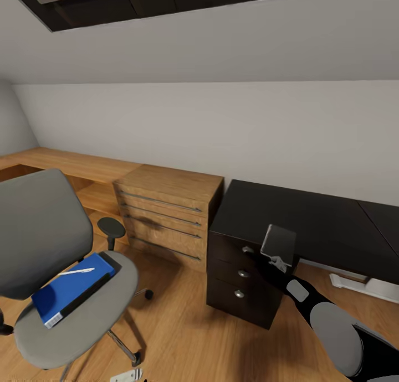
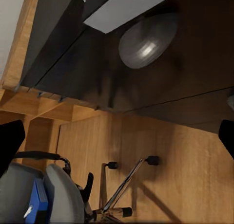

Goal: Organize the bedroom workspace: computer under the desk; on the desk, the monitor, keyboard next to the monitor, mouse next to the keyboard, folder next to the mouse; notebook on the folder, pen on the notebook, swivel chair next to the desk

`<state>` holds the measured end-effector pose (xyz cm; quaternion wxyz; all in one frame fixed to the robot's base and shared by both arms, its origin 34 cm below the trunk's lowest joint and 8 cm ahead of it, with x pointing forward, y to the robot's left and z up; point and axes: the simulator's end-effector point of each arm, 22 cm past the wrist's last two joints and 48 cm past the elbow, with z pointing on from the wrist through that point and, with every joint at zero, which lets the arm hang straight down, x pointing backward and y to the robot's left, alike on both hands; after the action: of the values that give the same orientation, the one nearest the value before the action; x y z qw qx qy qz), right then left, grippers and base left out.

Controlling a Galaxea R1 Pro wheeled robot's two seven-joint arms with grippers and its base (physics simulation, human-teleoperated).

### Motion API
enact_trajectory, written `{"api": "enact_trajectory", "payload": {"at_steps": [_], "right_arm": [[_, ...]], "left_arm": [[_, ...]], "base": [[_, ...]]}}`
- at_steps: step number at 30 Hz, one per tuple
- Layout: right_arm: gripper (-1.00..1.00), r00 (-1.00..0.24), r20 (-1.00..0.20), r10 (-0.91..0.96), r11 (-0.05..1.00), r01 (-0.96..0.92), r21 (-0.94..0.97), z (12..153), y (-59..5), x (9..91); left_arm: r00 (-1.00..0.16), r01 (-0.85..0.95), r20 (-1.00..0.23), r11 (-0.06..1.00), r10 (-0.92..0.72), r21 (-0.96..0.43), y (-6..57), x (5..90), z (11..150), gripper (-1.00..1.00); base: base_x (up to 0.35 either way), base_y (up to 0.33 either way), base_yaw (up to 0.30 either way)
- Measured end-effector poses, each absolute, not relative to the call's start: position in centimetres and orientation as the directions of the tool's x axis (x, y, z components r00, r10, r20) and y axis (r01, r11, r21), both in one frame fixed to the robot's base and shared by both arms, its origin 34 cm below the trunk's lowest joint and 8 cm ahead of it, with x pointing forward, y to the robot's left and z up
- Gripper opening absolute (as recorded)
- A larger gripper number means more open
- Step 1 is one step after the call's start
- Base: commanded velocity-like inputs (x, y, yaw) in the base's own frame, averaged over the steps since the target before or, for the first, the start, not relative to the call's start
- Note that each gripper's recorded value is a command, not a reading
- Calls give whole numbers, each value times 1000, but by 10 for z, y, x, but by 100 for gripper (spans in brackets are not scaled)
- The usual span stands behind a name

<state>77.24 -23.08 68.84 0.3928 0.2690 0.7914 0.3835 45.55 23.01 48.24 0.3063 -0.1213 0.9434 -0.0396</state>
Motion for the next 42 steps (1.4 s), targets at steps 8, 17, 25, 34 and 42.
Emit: {"api": "enact_trajectory", "payload": {"at_steps": [8,17,25,34,42], "right_arm": [[100,-549,-414,726,561,126,818,686,-229,772],[100,-553,-408,726,556,123,822,686,-223,772],[100,-555,-407,726,555,121,823,686,-221,772],[100,-559,-404,724,552,119,825,686,-214,772],[100,-548,-419,724,558,109,823,688,-210,774]], "left_arm": [[-785,-204,-566,968,-253,-149,230,454,481,100],[-786,-205,-564,968,-253,-148,230,454,481,100],[-786,-207,-564,967,-254,-148,230,454,481,100],[-782,-204,-571,968,-251,-147,231,455,482,100],[-747,-199,-618,969,-245,-144,231,458,484,100]], "base": [[0,0,170],[0,0,130],[0,0,78],[0,0,253],[0,0,278]]}}
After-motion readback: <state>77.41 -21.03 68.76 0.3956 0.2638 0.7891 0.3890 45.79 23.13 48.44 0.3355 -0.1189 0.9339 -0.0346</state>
